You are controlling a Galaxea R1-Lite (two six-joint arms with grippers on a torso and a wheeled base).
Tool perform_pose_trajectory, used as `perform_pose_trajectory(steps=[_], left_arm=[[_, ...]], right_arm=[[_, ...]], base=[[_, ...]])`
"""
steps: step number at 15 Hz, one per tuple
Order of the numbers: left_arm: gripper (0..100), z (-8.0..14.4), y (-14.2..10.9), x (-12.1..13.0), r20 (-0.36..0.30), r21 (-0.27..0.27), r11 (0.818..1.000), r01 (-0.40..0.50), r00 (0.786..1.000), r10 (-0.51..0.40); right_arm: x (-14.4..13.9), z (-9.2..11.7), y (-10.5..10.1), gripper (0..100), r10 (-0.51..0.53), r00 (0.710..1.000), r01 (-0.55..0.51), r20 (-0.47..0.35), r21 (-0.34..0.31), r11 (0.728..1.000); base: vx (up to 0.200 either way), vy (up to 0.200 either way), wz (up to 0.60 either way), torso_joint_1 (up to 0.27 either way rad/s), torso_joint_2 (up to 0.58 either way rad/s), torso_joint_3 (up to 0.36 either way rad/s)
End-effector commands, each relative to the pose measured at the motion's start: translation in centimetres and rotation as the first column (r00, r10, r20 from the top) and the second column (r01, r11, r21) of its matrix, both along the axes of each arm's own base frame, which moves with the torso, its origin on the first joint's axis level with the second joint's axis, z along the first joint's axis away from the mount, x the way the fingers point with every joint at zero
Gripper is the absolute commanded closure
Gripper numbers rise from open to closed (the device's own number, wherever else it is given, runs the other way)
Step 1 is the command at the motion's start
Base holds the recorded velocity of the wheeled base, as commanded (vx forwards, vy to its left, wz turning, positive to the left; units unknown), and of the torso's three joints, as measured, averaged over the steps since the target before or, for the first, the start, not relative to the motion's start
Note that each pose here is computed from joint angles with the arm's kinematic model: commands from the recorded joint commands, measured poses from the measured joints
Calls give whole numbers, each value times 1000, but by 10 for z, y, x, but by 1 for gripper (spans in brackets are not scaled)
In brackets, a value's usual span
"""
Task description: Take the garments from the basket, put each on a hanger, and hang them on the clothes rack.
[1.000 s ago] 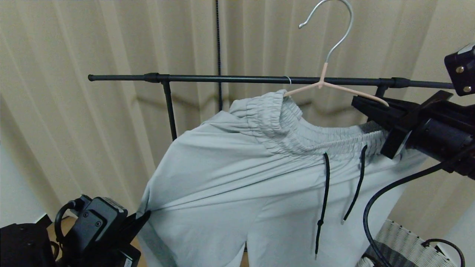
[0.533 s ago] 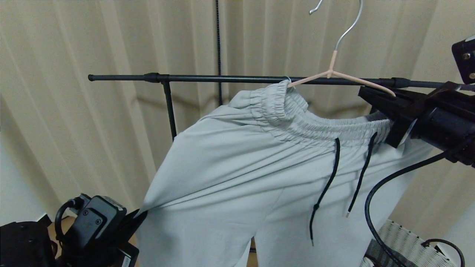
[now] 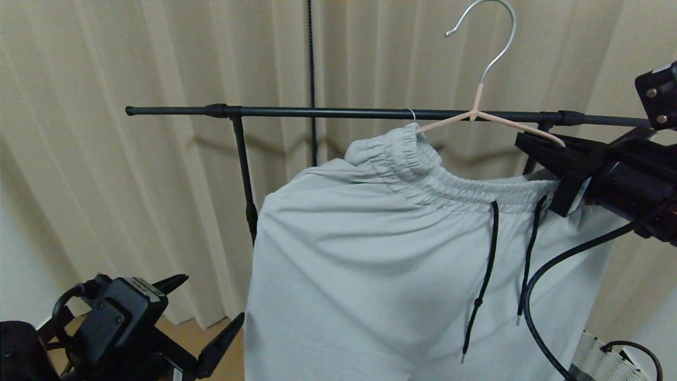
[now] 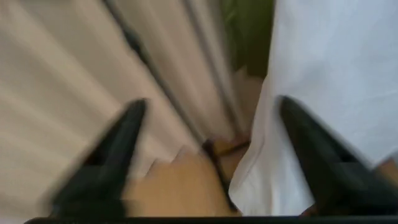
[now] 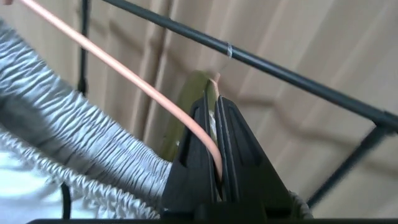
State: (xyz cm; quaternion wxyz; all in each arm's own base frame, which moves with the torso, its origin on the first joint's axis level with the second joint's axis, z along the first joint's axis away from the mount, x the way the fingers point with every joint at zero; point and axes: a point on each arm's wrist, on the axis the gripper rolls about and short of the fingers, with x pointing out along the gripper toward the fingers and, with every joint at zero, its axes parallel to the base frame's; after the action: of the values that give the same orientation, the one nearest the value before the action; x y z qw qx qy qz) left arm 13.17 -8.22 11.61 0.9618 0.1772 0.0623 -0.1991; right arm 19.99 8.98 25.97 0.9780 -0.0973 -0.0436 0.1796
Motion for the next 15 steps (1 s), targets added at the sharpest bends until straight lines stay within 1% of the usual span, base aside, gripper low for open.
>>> perform_pose_trajectory(steps=[1,2,4,5,6,7,8,9,10,11,12,13,14,15], left_arm=[[0,24,-5,-10,129,-91,993,76,990,-63],[0,34,-4,-13,173,-121,989,80,983,-59],[0,42,5,-21,225,-159,985,74,974,-37],[0,45,14,-28,251,-174,983,54,968,-9],[0,44,23,-34,269,-173,985,23,963,25],[0,48,31,-39,307,-181,984,-4,950,60],[0,50,36,-45,329,-185,983,-18,941,79],[0,49,43,-49,322,-181,981,-63,939,120],[0,46,51,-52,303,-167,976,-141,935,187],[0,41,60,-55,272,-146,963,-227,927,260],[0,38,65,-58,252,-137,952,-272,920,299],[0,36,68,-63,239,-143,945,-293,917,320],[0,33,70,-67,209,-168,939,-299,920,331],[0,32,71,-71,193,-202,933,-298,922,336]], right_arm=[[2,-5,-11,100,-73,997,72,-36,-21,997],[-2,-7,-16,100,-104,993,102,-50,-28,994],[-15,-15,-25,100,-133,988,130,-73,-38,991],[-22,-26,-32,100,-159,982,155,-101,-50,987],[-30,-39,-42,100,-201,971,194,-129,-66,979],[-39,-52,-51,100,-235,959,225,-157,-81,971],[-48,-62,-57,100,-261,949,248,-176,-89,965],[-60,-75,-64,100,-285,939,270,-195,-100,958],[-72,-83,-68,100,-300,932,283,-205,-107,953],[-82,-91,-72,100,-312,927,296,-209,-107,949],[-87,-96,-75,100,-330,918,312,-220,-113,943],[-90,-105,-79,100,-359,902,338,-241,-125,933],[-89,-102,-81,100,-378,897,359,-230,-120,926],[-87,-97,-81,100,-381,900,366,-213,-110,924]], base=[[0,0,0,0,0,0],[0,0,0,0,0,0],[0,0,0,0,0,0],[0,0,0,0,0,0],[0,0,0,0,0,0],[0,0,0,0,0,0],[0,0,0,0,0,0],[0,0,0,0,0,0],[0,0,0,0,0,0],[0,0,0,0,0,0],[0,0,0,0,0,0],[0,0,0,0,0,0],[0,0,0,0,0,0],[0,0,0,0,0,0]])
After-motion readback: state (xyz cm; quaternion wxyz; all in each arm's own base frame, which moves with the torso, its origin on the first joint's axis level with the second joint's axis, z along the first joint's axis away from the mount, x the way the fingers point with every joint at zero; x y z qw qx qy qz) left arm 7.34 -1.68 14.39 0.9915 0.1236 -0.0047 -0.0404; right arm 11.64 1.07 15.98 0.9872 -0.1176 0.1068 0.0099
